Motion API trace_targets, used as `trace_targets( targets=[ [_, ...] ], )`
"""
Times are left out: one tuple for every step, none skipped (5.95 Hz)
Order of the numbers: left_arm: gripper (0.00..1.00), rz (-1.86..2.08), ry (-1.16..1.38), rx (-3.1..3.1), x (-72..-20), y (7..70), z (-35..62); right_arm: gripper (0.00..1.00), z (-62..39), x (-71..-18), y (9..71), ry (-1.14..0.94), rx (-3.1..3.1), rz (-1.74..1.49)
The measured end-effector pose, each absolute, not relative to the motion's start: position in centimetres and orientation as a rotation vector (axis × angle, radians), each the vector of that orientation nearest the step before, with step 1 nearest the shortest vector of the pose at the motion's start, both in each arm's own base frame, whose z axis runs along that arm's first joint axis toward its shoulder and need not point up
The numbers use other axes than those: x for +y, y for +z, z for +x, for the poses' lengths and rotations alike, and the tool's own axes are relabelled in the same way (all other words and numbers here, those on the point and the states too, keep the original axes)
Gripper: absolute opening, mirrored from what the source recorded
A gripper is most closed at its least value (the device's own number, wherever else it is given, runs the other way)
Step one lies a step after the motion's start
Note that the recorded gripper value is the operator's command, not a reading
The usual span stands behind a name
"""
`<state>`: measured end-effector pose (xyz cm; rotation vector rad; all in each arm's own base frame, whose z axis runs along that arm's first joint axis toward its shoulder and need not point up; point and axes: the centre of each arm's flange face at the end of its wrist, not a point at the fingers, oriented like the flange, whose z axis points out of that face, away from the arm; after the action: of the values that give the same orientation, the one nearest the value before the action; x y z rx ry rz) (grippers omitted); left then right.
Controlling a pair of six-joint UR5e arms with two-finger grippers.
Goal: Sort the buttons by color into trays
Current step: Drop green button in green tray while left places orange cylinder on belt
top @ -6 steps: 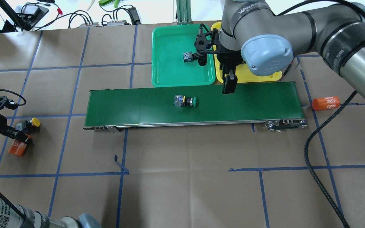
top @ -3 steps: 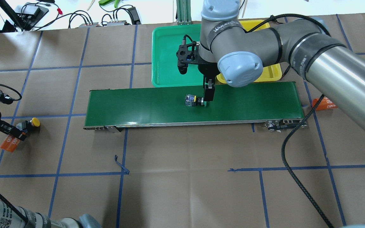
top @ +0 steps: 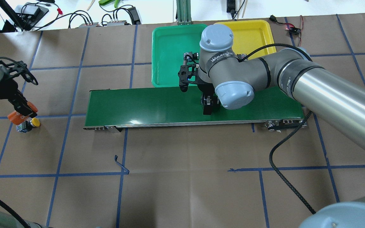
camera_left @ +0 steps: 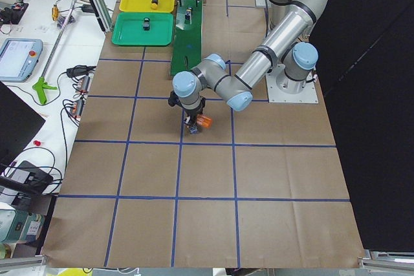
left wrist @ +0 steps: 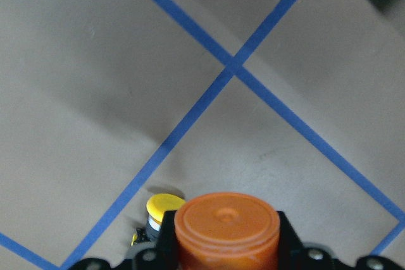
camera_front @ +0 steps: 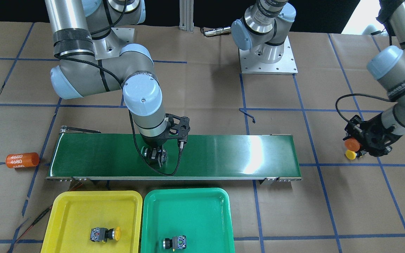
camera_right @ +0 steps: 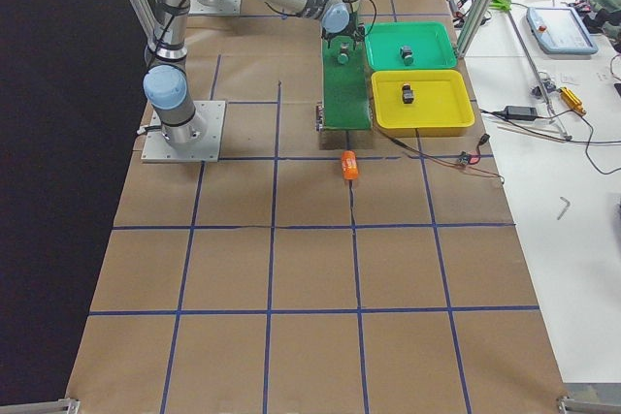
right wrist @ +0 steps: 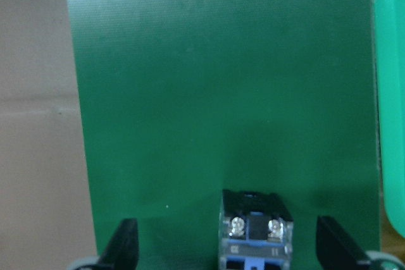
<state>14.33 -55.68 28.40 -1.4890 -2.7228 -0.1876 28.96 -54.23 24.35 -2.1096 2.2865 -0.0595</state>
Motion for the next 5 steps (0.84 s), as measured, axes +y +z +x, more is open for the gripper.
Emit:
trace_targets(
  targets=[
    [0.2, -1.743, -0.194, -2.616, -56.9, 29.6, 7.5, 0.52, 26.9, -54.6, 24.2, -0.072, 2.311, -2.097],
    [0.2, -1.923, -0.174, -2.52, -57.1, 30.3, 1.1, 0.33, 24.7, -55.2, 24.8, -0.064, 2.333, -2.116],
    [0.2, -2.054, -0.145, -2.43, -56.5, 30.4, -4.3, 0.16, 23.3, -55.4, 25.5, -0.04, 2.344, -2.161],
    [0.19, -2.134, -0.125, -2.358, -55.8, 29.6, -8.1, 0.08, 22.5, -55.3, 25.7, -0.015, 2.353, -2.186],
    [0.2, -2.183, -0.105, -2.318, -55.2, 28.2, -9.8, 0.08, 22.0, -55.3, 25.7, 0.001, 2.361, -2.195]
  ],
)
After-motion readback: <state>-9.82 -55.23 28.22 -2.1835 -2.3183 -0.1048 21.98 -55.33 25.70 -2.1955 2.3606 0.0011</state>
